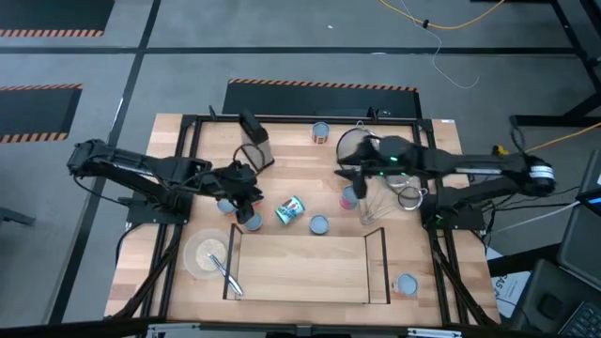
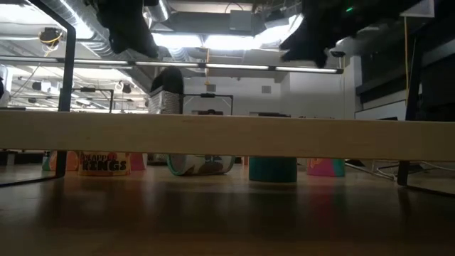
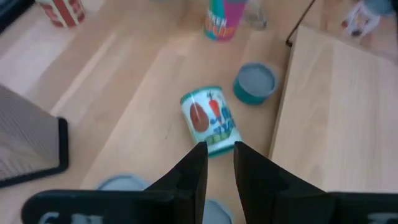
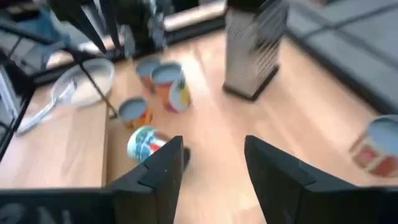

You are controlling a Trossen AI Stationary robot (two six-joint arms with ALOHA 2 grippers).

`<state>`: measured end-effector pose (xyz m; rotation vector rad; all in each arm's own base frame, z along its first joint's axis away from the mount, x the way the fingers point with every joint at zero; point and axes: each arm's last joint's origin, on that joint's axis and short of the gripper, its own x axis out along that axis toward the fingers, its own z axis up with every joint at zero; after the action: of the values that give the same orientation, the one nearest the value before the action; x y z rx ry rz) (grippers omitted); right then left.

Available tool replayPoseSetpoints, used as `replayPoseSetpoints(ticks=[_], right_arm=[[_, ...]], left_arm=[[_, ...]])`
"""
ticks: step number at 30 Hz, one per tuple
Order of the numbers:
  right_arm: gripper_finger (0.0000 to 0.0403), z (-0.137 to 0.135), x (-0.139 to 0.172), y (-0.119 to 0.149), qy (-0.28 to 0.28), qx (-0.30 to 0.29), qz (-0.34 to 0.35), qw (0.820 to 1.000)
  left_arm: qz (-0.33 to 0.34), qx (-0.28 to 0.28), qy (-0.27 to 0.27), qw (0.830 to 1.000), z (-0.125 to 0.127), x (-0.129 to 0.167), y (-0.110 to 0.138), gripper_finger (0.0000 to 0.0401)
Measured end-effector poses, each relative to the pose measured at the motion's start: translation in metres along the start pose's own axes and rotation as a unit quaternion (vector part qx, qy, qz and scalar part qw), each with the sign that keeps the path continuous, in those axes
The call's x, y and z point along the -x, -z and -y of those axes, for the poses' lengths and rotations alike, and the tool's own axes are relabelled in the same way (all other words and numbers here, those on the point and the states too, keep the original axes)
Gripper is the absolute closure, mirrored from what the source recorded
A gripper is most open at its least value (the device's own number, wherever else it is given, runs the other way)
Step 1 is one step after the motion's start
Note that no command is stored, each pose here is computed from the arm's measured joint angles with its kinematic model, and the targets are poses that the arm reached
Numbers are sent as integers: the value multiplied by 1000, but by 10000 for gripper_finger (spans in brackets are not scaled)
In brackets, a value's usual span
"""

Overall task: Pick and place cans onto a shelf
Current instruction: Adjust the white canned mix veggies

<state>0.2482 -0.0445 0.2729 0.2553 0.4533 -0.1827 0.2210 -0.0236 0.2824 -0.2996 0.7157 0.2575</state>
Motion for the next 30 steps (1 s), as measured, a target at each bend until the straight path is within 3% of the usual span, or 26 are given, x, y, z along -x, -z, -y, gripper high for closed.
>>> replayPoseSetpoints(ticks=[6, 15, 30], right_arm=[[226, 2, -50, 0, -86, -16, -84, 993], [226, 8, -106, 22, -114, -35, -166, 979], [226, 13, -149, 52, -159, -72, -197, 965]], left_arm=[[-24, -11, -6, 1000, 5, -14, 4, 330], [-38, -15, -11, 999, 7, -22, 6, 330], [-38, -15, -10, 999, 7, -22, 6, 330]])
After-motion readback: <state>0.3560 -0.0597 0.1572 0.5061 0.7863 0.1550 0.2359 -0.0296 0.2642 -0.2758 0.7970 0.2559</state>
